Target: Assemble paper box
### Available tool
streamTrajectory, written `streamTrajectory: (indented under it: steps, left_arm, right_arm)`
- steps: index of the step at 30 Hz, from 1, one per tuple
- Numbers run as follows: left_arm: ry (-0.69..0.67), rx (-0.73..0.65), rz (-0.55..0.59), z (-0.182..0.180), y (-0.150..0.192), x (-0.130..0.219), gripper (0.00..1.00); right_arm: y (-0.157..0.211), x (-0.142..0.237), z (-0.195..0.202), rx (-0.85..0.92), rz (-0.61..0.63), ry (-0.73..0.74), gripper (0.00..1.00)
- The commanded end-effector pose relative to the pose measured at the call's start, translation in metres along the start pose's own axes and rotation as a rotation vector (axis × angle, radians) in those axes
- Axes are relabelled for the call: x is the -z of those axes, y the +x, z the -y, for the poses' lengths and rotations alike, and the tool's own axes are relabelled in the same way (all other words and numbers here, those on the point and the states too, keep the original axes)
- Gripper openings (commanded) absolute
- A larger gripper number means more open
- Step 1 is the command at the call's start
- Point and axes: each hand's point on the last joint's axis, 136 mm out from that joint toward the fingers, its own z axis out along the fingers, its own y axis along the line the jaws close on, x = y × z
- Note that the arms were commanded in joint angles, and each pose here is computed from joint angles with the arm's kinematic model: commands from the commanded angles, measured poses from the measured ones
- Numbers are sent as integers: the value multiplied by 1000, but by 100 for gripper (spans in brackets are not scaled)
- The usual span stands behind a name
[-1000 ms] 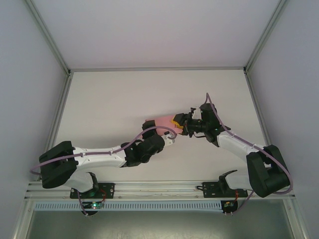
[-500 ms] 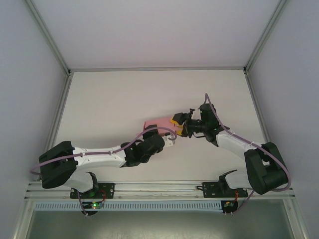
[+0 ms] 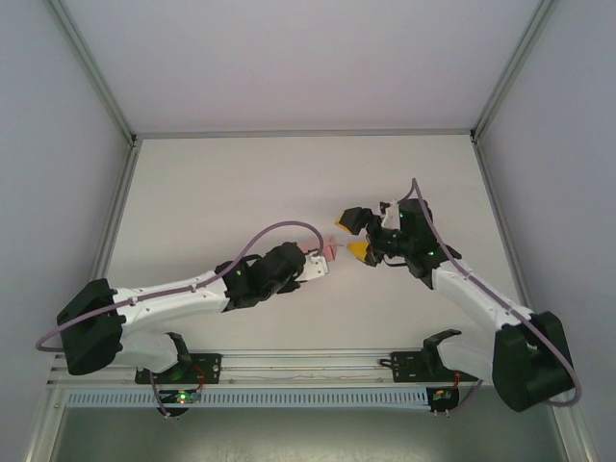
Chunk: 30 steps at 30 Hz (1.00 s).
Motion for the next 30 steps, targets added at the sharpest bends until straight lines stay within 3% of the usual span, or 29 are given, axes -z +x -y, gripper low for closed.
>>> streamTrajectory:
  steps: [1, 6, 9, 12, 15, 22, 26, 30]
  left_arm:
    - [146, 29, -84, 17, 12, 5, 40]
    - [349, -26, -242, 47, 39, 7, 43]
    - [374, -35, -311, 45, 50, 5, 43]
    - [497, -24, -298, 54, 50, 14, 44]
    - [535, -28, -264, 53, 47, 17, 47]
    - [529, -36, -194, 46, 40, 9, 49]
    - [545, -16, -200, 43, 44, 1, 49]
    - [542, -1, -219, 39, 49, -6, 49]
  right_arm:
    - [-17, 17, -10, 166, 114, 59, 99]
    - [-35, 37, -20, 395, 265, 89, 99]
    - [-40, 42, -23, 536, 323, 90, 99]
    - [-41, 44, -25, 631, 379, 44, 98]
    - [-36, 45, -33, 734, 410, -29, 99]
    - [-6, 33, -33, 912, 277, -68, 99]
    - [21, 23, -21, 968, 139, -94, 98]
    - [38, 16, -9, 989, 74, -102, 86]
